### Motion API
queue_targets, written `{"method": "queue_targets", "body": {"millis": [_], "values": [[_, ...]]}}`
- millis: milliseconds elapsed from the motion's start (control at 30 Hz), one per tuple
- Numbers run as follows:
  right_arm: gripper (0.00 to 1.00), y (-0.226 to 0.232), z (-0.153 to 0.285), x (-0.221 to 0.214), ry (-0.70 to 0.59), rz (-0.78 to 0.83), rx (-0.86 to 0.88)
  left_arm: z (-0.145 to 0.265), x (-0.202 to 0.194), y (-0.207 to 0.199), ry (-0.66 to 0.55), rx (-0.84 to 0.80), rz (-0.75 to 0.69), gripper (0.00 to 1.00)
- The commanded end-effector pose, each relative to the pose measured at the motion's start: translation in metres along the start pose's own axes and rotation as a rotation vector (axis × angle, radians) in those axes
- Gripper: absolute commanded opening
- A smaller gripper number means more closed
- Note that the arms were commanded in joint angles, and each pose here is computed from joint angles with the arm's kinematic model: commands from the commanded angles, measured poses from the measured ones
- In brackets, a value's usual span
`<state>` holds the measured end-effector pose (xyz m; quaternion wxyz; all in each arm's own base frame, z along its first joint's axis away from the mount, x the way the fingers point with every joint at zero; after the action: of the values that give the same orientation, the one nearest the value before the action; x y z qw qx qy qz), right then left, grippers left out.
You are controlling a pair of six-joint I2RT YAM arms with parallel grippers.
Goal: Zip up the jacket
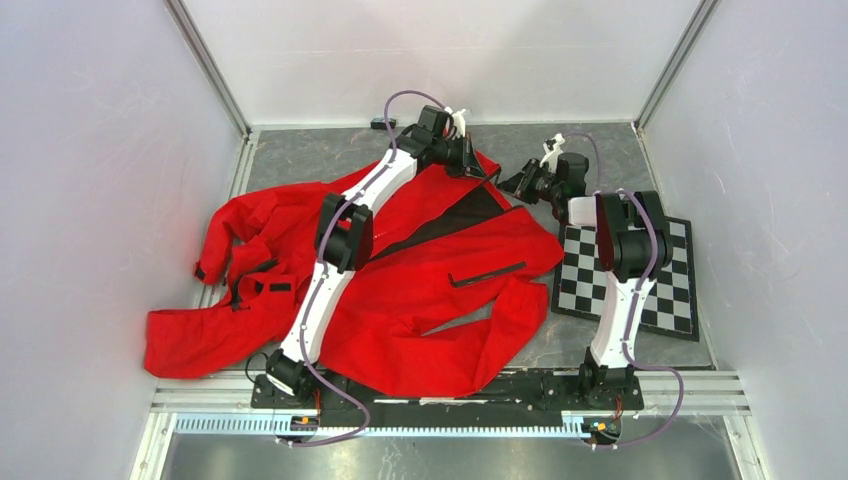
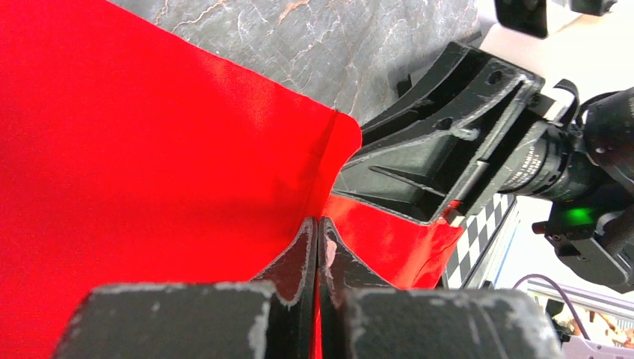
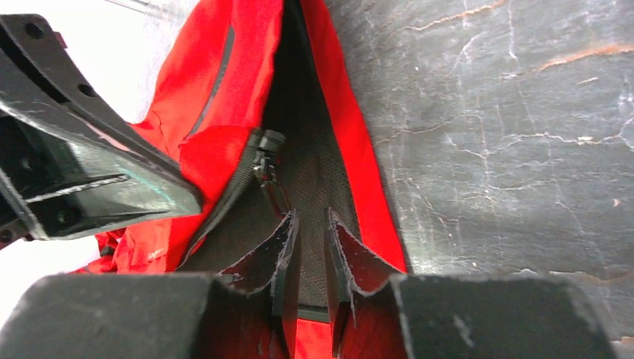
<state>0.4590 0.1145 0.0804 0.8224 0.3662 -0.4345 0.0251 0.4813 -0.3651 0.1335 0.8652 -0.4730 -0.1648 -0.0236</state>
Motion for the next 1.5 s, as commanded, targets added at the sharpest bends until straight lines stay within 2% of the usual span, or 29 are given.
{"method": "queue_targets", "body": {"millis": [0, 200, 467, 633, 733, 867, 1033, 1233, 1467], "values": [[0.24, -0.005, -0.009, 0.005, -0.019, 0.046, -0.009, 0.027, 0.014, -0.053, -0.042, -0.118, -0.046, 0.02], [0.27, 0.002, -0.009, 0.012, -0.040, 0.058, 0.027, 0.025, 0.014, -0.048, -0.047, -0.104, -0.043, 0.02], [0.27, 0.052, 0.009, 0.078, -0.241, 0.066, 0.157, 0.020, 0.017, -0.025, -0.031, -0.080, 0.019, 0.02], [0.29, 0.066, 0.008, 0.103, -0.318, -0.013, 0.247, 0.017, 0.017, -0.019, -0.024, -0.075, 0.048, 0.02], [0.32, 0.062, 0.008, 0.101, -0.314, -0.040, 0.212, 0.018, 0.016, -0.019, -0.017, -0.086, 0.057, 0.02], [0.38, 0.041, 0.004, 0.088, -0.216, 0.011, 0.085, 0.019, 0.016, -0.022, -0.001, -0.113, 0.070, 0.02], [0.46, 0.020, 0.022, 0.071, -0.211, 0.030, 0.047, 0.021, 0.016, -0.024, 0.007, -0.128, 0.072, 0.02], [0.52, 0.011, 0.021, 0.045, -0.139, 0.080, 0.088, 0.025, 0.016, -0.027, 0.011, -0.135, 0.070, 0.02], [0.67, 0.041, 0.034, 0.030, -0.224, 0.001, 0.258, 0.024, 0.016, -0.025, 0.011, -0.132, 0.078, 0.02]]}}
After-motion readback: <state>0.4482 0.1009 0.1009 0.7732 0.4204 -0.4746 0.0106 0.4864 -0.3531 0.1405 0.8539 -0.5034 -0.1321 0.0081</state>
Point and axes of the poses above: each gripper's point midway between its finger pads, its own z axis back along the fingers, its own y axis along the line the jaws close on, x = y × z, the point moved 6 cm from there along z, back along the fingers, and after that the axes turned 15 degrees about z, right-handed, at the moved point
